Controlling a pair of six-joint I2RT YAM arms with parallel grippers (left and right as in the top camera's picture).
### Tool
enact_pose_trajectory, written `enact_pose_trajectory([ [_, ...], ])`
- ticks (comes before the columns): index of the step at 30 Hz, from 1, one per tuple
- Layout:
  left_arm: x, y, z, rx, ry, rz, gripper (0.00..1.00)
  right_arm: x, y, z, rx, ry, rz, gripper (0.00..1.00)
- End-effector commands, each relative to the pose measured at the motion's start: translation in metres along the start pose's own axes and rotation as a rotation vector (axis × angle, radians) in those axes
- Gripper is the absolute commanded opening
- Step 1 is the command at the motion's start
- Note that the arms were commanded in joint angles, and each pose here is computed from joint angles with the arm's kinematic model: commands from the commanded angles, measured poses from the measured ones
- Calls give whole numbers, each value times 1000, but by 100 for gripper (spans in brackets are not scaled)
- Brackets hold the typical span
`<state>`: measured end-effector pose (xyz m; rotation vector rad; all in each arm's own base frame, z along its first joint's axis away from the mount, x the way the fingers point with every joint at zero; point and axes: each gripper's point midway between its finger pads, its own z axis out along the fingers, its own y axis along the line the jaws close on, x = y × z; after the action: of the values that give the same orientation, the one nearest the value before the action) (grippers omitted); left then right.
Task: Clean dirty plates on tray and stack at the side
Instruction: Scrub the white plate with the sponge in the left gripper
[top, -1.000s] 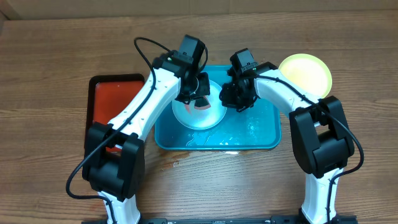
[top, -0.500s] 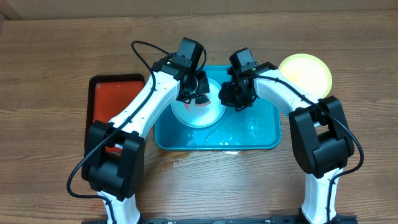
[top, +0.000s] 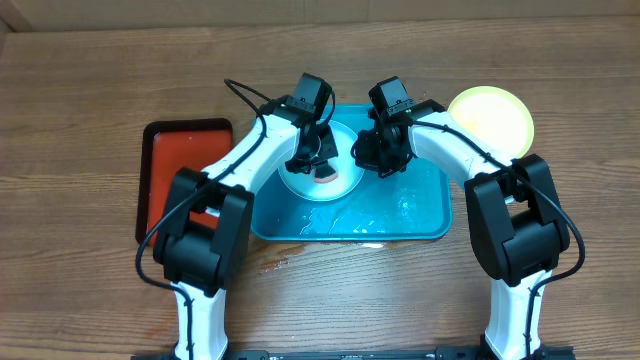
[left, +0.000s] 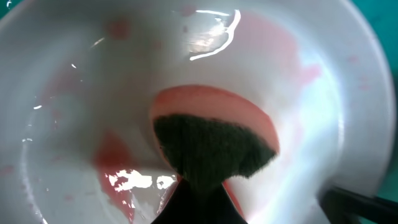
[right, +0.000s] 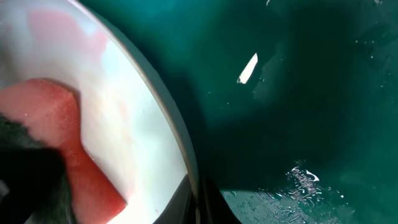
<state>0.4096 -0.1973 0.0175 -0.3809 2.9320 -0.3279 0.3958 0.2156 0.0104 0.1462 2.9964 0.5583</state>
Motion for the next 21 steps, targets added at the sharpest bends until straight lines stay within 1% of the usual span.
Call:
enact_pose_trajectory([
  [1, -8, 24, 10, -111, -42, 19, 4, -3, 2, -7, 4, -27, 10, 4],
  [4, -17, 48, 3, -231, -80, 73, 4, -3, 2, -7, 4, -26, 10, 4],
  [7, -23, 66, -6, -314, -90, 81, 4, -3, 2, -7, 4, -26, 10, 4],
  [11, -33, 75, -20, -332, -81, 51, 4, -3, 2, -7, 4, -27, 11, 4],
  [13, -35, 65, -24, -278, -63, 40, 5, -3, 2, -7, 4, -27, 10, 4],
  [19, -23, 9, -20, 15, 39, 20, 4, -4, 3, -7, 1, -32, 9, 4],
  [21, -21, -5, -18, 74, 46, 0, 4, -5, 3, -8, 0, -33, 9, 4],
])
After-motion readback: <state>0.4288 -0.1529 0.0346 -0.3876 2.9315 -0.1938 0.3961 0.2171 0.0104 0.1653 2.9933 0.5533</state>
